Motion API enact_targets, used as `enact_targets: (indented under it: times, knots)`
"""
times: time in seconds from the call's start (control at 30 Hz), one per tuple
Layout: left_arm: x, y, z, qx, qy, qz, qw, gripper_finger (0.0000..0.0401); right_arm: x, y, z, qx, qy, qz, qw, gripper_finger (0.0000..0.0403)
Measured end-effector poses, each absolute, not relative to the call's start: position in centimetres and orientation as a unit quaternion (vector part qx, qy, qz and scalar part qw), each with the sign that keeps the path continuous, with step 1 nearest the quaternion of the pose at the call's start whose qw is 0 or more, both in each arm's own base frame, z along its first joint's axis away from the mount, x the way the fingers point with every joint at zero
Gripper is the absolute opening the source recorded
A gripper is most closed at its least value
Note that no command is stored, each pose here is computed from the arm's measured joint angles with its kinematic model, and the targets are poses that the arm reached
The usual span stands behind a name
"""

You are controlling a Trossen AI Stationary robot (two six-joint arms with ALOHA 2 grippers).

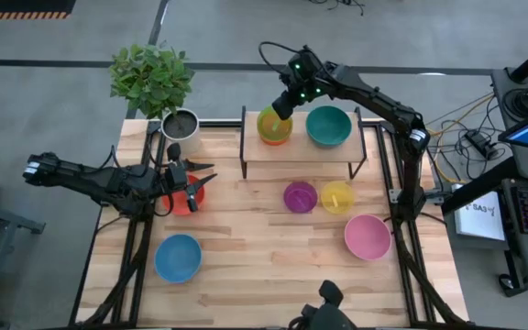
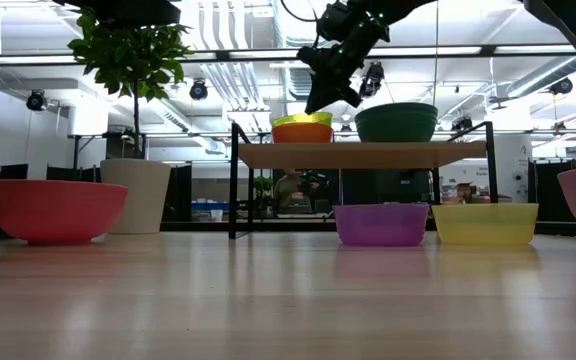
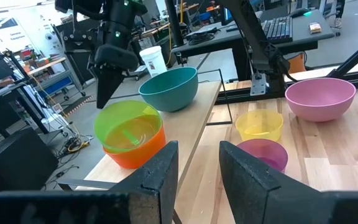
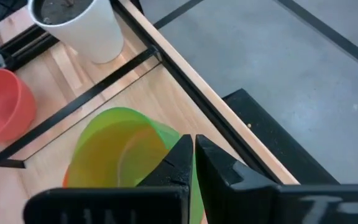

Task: Place and stack bowls onto a shelf
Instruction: Stack the small green bowl on top of the small orange bowl on the shelf, then stack the large orange bowl on top of the large dark green bowl on the shelf

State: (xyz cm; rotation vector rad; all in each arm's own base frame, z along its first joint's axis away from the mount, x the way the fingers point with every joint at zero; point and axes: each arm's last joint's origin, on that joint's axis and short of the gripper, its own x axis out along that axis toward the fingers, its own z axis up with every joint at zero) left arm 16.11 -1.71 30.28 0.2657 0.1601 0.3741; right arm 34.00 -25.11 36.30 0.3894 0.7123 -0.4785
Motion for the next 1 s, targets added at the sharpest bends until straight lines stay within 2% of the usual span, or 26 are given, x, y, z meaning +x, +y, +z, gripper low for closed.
enact_targets:
  times: [0.33, 0.6, 1.0]
  knots:
    - [16.1, -1.7, 30.3, 0.132, 0.079, 0.185, 0.971, 0.0100, 34.2, -25.3, 34.9, 0.190, 0.353, -0.239, 0.884, 0.0009]
    - [16.1, -1.7, 30.3, 0.132, 0.079, 0.185, 0.971, 0.0100, 33.8, -24.3, 37.7, 0.169, 0.314, -0.234, 0.905, 0.0009]
    - [16.1, -1.7, 30.3, 0.134, 0.080, 0.185, 0.970, 0.0100, 34.4, -24.1, 34.3, 0.180, 0.354, -0.240, 0.886, 0.0009]
